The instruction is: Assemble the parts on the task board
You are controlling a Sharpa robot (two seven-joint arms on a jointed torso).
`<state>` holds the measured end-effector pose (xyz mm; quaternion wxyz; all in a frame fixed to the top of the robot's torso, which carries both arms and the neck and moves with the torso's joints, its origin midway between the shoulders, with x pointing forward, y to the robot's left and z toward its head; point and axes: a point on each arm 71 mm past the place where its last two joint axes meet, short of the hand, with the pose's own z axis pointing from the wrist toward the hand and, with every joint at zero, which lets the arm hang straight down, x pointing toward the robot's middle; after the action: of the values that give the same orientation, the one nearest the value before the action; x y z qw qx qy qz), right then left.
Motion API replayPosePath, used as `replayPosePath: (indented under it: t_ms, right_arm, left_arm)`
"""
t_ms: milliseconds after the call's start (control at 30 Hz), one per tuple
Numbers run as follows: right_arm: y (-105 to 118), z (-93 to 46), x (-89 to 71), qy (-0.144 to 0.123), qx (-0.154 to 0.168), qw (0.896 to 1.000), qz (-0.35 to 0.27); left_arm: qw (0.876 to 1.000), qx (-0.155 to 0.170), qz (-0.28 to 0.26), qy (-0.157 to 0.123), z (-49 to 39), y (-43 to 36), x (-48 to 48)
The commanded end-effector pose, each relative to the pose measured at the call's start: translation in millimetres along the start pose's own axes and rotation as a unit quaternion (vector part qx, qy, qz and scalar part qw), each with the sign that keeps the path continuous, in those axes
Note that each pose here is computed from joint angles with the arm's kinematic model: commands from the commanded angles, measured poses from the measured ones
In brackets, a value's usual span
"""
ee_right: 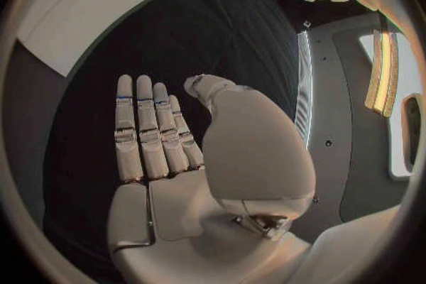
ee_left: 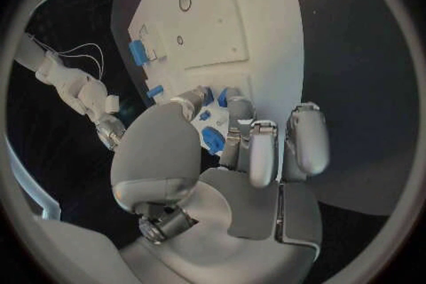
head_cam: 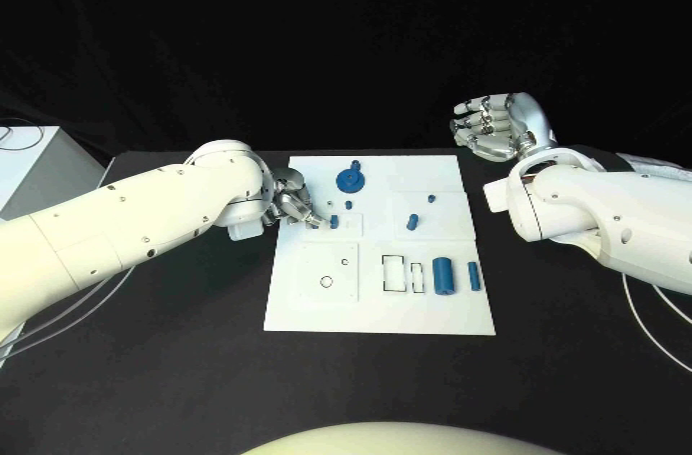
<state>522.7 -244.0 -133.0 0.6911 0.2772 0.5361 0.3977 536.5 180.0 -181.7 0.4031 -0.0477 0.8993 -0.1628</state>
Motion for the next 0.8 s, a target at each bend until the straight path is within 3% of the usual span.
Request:
replayPosePath:
  t_ms: [33, 333, 800]
  right_arm:
    - [0.9, -0.4, 1.2, 0.007, -0.007, 1.0, -0.002]
    - [-0.4, -0.9, 0.9, 0.007, -0.005, 1.0, -0.002]
    - [-4.1, -2.3, 1.5, 0.007, -0.001, 1.0, -0.003]
  left_arm:
    - [0.999, -0.018, 0.012, 0.032, 4.2, 7.6, 14.9]
    - [0.999, -0.015, 0.011, 0.031, -3.7, 12.9, 11.0]
    - [0.997, 0.023, -0.071, -0.026, -27.7, 14.8, -15.5]
